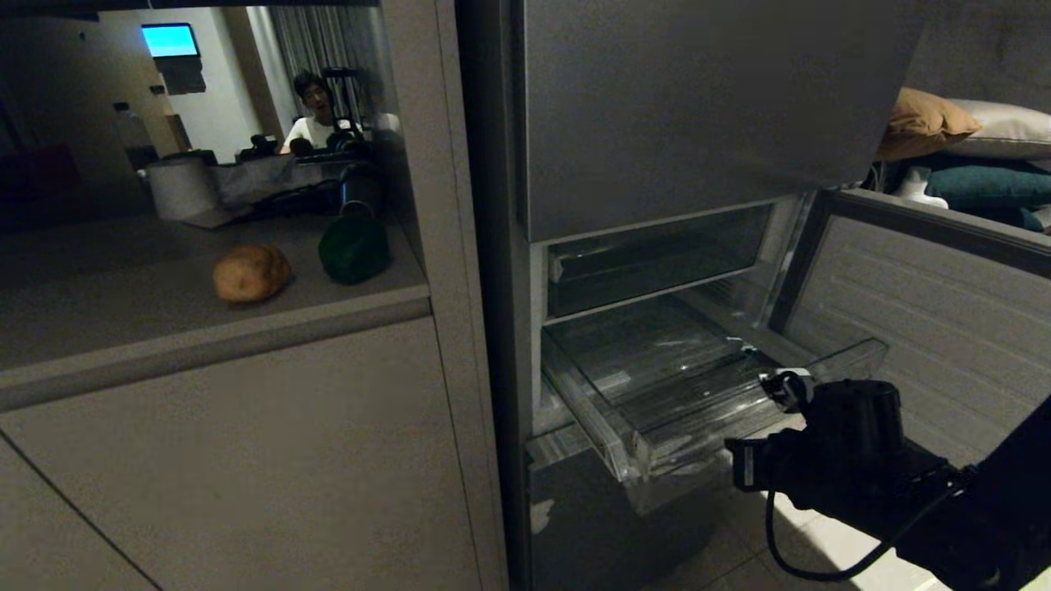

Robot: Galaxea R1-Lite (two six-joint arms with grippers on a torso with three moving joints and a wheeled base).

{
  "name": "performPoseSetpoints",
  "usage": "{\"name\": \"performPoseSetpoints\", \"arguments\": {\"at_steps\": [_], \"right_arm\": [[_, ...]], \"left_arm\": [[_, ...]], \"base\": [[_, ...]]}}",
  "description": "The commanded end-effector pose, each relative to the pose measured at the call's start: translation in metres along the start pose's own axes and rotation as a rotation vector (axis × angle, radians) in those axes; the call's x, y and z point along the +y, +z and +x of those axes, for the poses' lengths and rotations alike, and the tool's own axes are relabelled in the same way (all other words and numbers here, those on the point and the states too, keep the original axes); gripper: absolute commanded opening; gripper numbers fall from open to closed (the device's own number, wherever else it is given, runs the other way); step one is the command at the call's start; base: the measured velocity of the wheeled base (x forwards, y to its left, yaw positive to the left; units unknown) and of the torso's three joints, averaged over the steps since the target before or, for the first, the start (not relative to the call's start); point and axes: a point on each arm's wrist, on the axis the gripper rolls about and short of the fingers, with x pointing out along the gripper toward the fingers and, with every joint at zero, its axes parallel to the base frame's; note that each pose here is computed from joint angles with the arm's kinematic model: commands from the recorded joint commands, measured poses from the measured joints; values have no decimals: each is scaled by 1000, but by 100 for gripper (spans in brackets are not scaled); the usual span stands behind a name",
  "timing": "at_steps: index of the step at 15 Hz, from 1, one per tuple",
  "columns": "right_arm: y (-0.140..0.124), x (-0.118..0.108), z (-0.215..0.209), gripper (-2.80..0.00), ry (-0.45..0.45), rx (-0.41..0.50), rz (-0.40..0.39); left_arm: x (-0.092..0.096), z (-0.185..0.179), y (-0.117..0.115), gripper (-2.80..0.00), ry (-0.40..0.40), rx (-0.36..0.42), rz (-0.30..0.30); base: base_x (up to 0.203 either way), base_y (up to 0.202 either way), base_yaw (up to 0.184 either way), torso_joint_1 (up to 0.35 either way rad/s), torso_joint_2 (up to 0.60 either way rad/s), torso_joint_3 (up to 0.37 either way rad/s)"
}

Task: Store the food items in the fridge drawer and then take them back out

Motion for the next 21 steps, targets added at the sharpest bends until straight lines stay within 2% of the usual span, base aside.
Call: {"name": "performPoseSetpoints", "arguments": {"at_steps": [1,5,10,14,17,21], "right_arm": [[-15,-7,37,-280,-16,-1,-17],[3,-10,75,-280,10,-128,-37],[36,-10,121,-280,129,-269,-68],[45,-10,149,-280,159,-336,-74],[57,-8,159,-280,171,-449,-72],[58,-7,171,-280,181,-530,-61]], "left_arm": [[0,0,0,-280,1,1,-1],[0,0,0,-280,1,1,-1],[0,0,0,-280,1,1,-1],[0,0,0,-280,1,1,-1],[0,0,0,-280,1,1,-1],[0,0,0,-280,1,1,-1]], "base": [[0,0,0,0,0,0],[0,0,0,0,0,0],[0,0,0,0,0,0],[0,0,0,0,0,0],[0,0,0,0,0,0],[0,0,0,0,0,0]]}}
